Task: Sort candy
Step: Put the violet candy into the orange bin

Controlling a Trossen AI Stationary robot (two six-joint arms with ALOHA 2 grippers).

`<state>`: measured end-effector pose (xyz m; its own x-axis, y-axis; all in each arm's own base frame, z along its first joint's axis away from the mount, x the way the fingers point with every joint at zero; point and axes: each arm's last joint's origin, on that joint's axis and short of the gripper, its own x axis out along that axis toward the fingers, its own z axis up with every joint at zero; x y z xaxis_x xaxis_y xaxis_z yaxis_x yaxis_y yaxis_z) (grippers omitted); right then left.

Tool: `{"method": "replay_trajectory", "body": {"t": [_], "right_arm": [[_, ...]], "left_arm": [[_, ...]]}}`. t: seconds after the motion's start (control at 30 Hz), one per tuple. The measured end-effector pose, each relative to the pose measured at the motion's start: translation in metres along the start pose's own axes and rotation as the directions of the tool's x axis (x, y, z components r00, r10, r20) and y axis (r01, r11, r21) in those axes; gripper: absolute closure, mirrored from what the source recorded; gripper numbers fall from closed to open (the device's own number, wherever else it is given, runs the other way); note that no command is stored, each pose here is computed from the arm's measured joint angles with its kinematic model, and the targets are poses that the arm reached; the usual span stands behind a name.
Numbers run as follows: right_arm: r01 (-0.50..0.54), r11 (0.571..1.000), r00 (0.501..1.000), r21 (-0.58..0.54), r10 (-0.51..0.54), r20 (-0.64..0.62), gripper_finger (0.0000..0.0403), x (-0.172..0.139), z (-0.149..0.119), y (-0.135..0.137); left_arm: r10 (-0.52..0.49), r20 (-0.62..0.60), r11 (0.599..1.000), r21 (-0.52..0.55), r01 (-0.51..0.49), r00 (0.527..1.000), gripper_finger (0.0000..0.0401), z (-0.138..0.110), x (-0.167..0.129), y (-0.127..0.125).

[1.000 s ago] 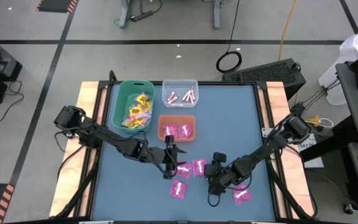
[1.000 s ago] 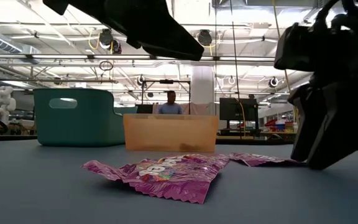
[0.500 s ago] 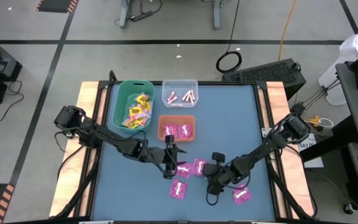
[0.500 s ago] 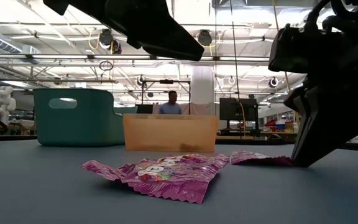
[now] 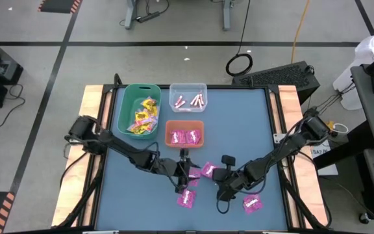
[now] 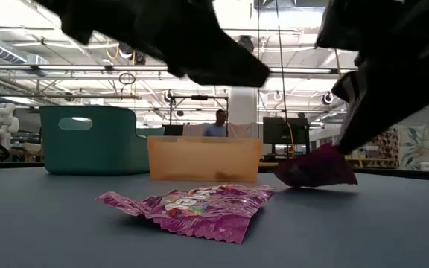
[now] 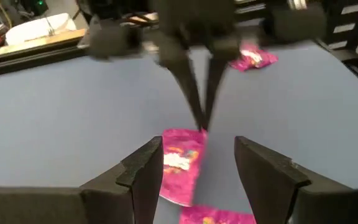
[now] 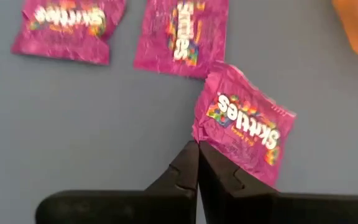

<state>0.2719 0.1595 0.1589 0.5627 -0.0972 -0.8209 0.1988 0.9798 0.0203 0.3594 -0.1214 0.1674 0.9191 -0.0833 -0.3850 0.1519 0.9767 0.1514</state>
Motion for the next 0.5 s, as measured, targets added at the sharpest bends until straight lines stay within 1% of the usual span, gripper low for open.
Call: {"method": "replay_trajectory", "body": {"t": [0.2,0.27,0.37,0.5], "right_arm": [[0.009,1.000,1.000,0.016,-0.010,0.017,0.0403,-0.008,0.005,-0.006],[0.010,1.000,0.999,0.027,-0.011,0.037,0.0403,-0.011,0.009,-0.007],[0.017,1.000,0.999,0.024,-0.017,0.033,0.0403,-0.011,0.010,-0.009],[0.017,0.999,0.999,0.029,-0.018,0.030,0.0403,-0.010,0.011,-0.011]], "left_arm": [[-0.018,-0.032,0.995,0.101,0.022,0.999,0.0198,-0.036,0.024,-0.022],[0.016,-0.034,0.993,0.118,-0.012,0.999,0.0198,-0.045,0.030,-0.027],[0.127,-0.052,0.983,0.142,-0.119,0.991,0.0198,-0.053,0.034,-0.029],[0.140,-0.067,0.981,0.146,-0.129,0.988,0.0198,-0.058,0.037,-0.028]]}}
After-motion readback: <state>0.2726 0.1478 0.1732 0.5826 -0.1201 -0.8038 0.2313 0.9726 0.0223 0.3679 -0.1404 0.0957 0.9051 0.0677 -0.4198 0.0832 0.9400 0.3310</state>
